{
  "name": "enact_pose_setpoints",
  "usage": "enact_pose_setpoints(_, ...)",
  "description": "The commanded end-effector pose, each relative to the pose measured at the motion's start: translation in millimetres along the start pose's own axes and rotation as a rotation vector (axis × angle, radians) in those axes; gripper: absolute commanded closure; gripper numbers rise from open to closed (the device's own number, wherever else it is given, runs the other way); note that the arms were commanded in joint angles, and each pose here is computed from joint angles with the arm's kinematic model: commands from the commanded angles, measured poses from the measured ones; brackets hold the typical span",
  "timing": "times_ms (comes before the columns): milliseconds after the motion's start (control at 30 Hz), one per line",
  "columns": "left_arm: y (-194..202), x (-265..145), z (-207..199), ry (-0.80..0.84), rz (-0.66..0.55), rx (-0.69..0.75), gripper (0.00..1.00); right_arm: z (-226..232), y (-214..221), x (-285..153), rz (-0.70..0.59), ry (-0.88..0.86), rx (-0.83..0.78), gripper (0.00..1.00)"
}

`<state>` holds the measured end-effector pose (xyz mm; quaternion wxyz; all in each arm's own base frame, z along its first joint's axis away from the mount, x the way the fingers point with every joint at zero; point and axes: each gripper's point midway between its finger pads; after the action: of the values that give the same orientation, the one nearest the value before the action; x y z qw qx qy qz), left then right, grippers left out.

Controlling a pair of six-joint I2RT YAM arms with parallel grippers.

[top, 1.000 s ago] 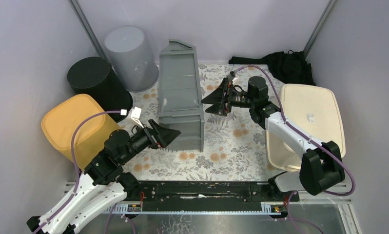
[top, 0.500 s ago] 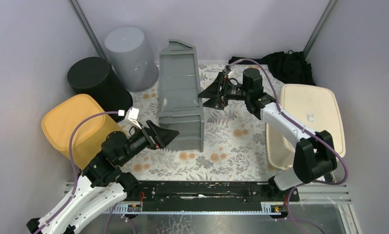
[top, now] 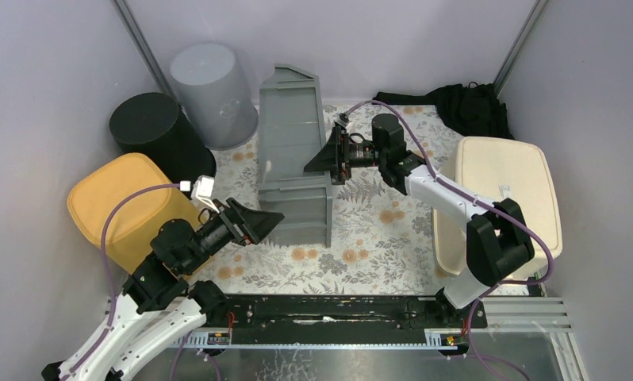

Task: Turn the large container upside down
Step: Turn the container upside down at the center of the board.

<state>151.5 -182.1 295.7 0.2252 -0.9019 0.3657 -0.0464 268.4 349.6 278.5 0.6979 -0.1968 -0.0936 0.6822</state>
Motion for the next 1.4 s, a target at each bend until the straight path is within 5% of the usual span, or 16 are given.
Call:
enact_pose_setpoints(0,-12,-9,-10,0.013,-0.041,0.037,0.0,37,-6,1,-0.004,-0.113,-0.072,0.3)
enact_pose_setpoints(767,-19,-19,-10,-0.013,-0.07,0.031,0.0,36,33,10,0.111,-0.172,-0.035,0.35)
enact_pose_setpoints(1367,-17,-16,-6,-0.022,-0.065,0.028,0.0,52,27,9,0.104,-0.286,-0.016,0.84)
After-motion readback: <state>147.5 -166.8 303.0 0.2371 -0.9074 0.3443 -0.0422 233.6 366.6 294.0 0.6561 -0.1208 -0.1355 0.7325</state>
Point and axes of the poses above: each gripper's point midway between its finger pads, its own x axis out along the fingers, its own z axis along the line the jaws close on, y = z × x, and after that the axes turned 15 degrees about -x, right-handed
